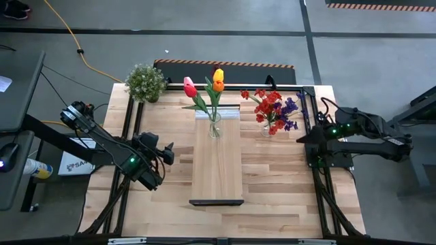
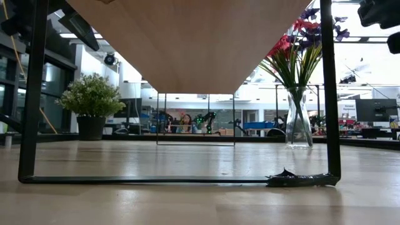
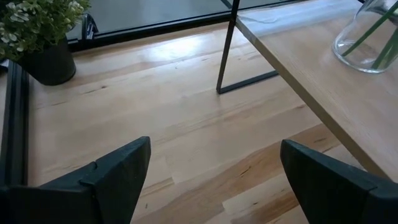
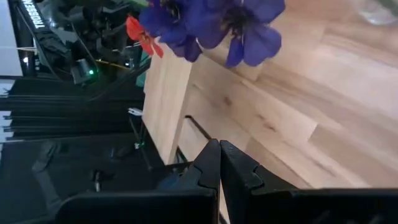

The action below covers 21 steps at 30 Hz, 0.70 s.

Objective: Pick and place flowers into a vace then onto a shelf
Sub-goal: Put the transparent vase with flowers on the shelf

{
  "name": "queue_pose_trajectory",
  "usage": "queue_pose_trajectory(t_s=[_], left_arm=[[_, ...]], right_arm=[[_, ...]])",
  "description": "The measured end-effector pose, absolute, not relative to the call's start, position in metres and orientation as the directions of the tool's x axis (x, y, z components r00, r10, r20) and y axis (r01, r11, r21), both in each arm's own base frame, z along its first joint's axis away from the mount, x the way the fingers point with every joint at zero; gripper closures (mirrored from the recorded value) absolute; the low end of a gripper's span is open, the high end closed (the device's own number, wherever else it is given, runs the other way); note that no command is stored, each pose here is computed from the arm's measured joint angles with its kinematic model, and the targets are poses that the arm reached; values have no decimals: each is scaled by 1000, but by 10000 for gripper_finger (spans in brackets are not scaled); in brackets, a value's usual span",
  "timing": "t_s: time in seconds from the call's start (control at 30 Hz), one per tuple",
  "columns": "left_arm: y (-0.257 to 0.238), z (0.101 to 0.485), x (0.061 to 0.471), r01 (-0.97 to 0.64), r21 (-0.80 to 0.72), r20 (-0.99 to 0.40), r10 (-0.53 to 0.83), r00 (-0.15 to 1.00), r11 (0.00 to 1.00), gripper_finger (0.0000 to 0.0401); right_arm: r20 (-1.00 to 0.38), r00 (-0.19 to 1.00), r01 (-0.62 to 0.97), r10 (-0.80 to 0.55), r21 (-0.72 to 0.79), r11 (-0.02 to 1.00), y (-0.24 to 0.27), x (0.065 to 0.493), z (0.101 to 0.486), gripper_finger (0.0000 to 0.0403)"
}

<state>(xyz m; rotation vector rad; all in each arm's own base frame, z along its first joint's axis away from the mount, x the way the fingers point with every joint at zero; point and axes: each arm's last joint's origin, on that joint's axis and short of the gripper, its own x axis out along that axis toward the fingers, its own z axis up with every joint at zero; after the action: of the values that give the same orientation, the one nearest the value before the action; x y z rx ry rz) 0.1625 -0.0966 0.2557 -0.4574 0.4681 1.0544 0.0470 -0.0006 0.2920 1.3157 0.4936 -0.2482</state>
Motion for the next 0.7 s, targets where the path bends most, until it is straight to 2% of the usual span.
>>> queue_pose_trajectory(t_s=[0.33, 0.7], left_arm=[[-97, 256, 163, -894, -124, -570, 706, 420, 432, 11], [-97, 256, 163, -894, -123, -570, 706, 420, 432, 10]], right_arm=[[-443, 876, 418, 191, 895, 156, 2, 48, 295, 403], [-172, 953, 134, 251, 978, 162, 3, 57, 322, 403]])
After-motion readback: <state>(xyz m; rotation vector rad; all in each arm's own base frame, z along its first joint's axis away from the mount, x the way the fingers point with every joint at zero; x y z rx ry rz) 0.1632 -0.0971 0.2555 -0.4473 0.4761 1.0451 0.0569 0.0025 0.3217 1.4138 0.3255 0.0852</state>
